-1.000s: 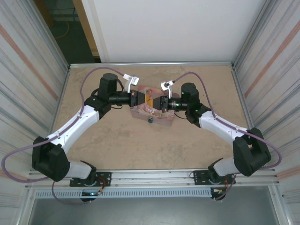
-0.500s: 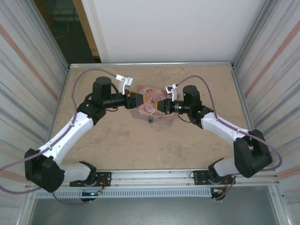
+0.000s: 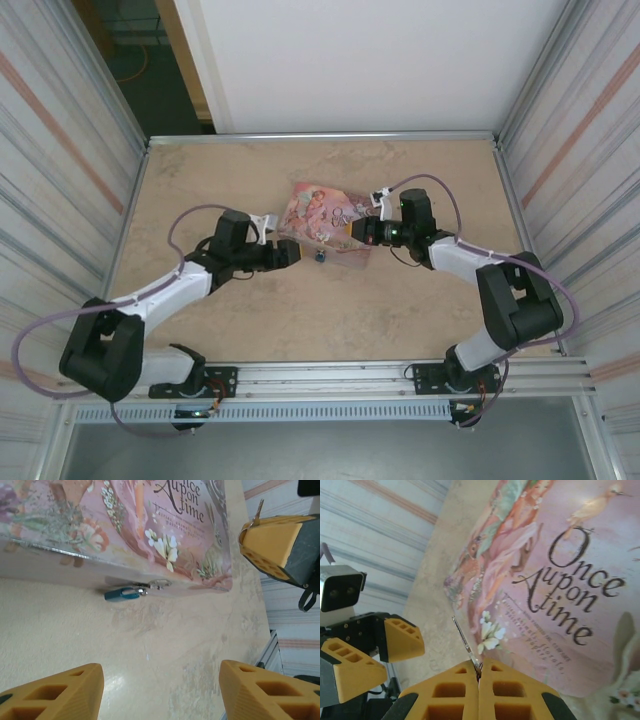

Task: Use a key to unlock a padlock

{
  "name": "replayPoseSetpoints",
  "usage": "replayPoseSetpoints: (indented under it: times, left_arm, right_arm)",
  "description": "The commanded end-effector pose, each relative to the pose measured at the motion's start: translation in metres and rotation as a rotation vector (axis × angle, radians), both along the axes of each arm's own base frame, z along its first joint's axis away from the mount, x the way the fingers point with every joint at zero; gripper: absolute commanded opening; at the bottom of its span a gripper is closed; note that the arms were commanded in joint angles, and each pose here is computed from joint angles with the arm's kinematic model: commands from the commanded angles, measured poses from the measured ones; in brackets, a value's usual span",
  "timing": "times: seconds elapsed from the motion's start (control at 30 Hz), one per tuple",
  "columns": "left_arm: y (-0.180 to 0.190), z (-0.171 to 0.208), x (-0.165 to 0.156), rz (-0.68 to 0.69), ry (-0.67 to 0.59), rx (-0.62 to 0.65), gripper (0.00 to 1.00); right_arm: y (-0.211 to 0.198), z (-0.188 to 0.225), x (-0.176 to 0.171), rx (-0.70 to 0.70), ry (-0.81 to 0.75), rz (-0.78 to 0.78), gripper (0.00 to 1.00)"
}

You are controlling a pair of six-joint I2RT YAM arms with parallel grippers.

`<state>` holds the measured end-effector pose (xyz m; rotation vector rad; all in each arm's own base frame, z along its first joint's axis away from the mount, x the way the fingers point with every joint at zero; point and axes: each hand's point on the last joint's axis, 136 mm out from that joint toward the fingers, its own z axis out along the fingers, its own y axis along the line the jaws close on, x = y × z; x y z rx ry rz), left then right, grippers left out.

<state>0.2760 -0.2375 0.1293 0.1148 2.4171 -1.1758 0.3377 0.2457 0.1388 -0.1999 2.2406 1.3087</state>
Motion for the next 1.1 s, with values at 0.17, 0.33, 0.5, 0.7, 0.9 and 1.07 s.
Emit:
replayPoseSetpoints:
  times: [0.17, 0.33, 0.5, 0.7, 0.9, 1.07]
  left_arm:
    - [-0.015, -0.006, 0.036, 0.01, -0.024, -0.081, 0.63]
    - [-0.012, -0.012, 0.059, 0.021, -0.042, -0.081, 0.62]
    - [-0.006, -0.012, 0.079, 0.023, -0.051, -0.1, 0.62]
    - [-0.002, -0.017, 0.101, 0.029, -0.047, -0.108, 0.61]
    - [0.006, -0.012, 0.105, 0.037, -0.078, -0.079, 0.6]
    - [0.017, -0.012, 0.089, 0.016, -0.129, 0.001, 0.62]
  right_arm:
    - [-0.004, -0.023, 0.008, -0.006, 0.055, -0.021, 0.0]
    - [-0.005, -0.038, 0.006, -0.029, 0.085, -0.018, 0.0]
    - [-0.003, -0.052, 0.002, -0.05, 0.111, -0.014, 0.0]
    - [0.01, -0.062, -0.002, -0.064, 0.126, 0.003, 0.0]
    - [0.019, -0.067, 0.0, -0.071, 0.124, -0.005, 0.0]
    - [0.015, -0.066, 0.001, -0.098, 0.112, -0.03, 0.0]
